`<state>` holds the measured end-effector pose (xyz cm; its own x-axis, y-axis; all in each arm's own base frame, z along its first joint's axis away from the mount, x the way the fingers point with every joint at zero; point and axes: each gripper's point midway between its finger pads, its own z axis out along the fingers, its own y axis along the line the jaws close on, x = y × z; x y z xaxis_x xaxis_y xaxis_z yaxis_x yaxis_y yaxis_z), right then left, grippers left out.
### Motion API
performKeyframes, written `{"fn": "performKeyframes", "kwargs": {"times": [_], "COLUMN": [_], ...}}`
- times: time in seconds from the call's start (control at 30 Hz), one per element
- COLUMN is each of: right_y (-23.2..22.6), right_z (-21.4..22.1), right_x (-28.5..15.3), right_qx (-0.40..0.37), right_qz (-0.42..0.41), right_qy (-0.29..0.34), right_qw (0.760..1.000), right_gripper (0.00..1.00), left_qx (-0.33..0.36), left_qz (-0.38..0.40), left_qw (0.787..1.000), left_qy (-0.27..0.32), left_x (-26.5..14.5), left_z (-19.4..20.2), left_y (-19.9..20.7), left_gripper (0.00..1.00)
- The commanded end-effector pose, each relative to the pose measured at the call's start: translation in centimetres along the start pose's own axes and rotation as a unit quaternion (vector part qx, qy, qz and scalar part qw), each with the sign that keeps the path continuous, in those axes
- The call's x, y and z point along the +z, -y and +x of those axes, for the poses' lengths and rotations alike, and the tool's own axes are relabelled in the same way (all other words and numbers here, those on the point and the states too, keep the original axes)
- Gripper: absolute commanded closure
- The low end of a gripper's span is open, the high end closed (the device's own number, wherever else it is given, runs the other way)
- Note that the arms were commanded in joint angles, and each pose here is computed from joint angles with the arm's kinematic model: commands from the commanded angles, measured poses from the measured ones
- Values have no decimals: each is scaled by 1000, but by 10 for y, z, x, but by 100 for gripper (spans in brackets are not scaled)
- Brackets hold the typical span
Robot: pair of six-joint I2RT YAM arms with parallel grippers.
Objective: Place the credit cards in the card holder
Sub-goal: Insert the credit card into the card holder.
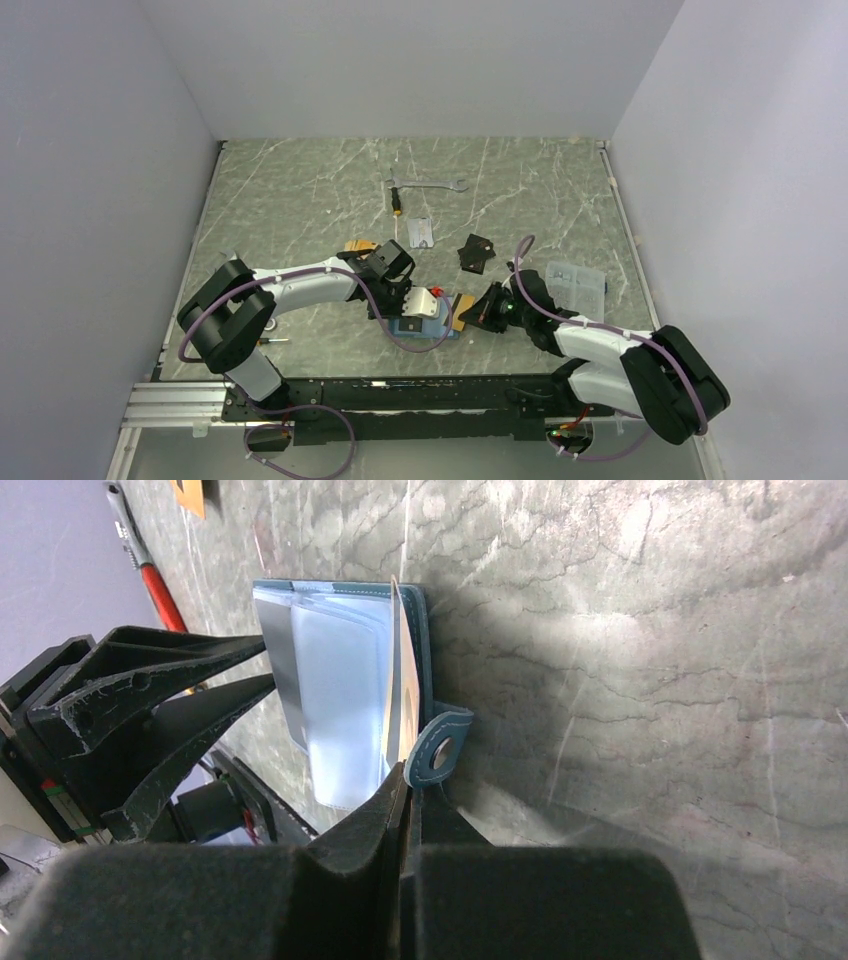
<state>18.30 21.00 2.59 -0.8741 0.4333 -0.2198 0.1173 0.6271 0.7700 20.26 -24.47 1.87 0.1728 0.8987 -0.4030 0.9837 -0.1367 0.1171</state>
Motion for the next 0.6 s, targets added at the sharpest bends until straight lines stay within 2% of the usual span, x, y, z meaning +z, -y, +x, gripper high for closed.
{"fn": "performKeyframes", "kwargs": {"times": [0.0,0.27,0.57], "right_y": [20,3,-9], "right_z": [9,20,31], "right_x": [2,7,19], "right_qx": [-21,-49,-41], "right_qz": [39,6,-34], "right_qy": [-9,-49,-103], "right_qw": [999,998,993], "right_gripper": [100,100,100], "left_qx": [2,2,6], "left_qz": [24,27,26], "left_qw": [1000,1000,1000], "left_qy": [-3,-2,-3], "left_x": [6,6,5], "left_z": [1,-2,-1], "left_y": [10,9,10], "left_gripper": [68,69,70]}}
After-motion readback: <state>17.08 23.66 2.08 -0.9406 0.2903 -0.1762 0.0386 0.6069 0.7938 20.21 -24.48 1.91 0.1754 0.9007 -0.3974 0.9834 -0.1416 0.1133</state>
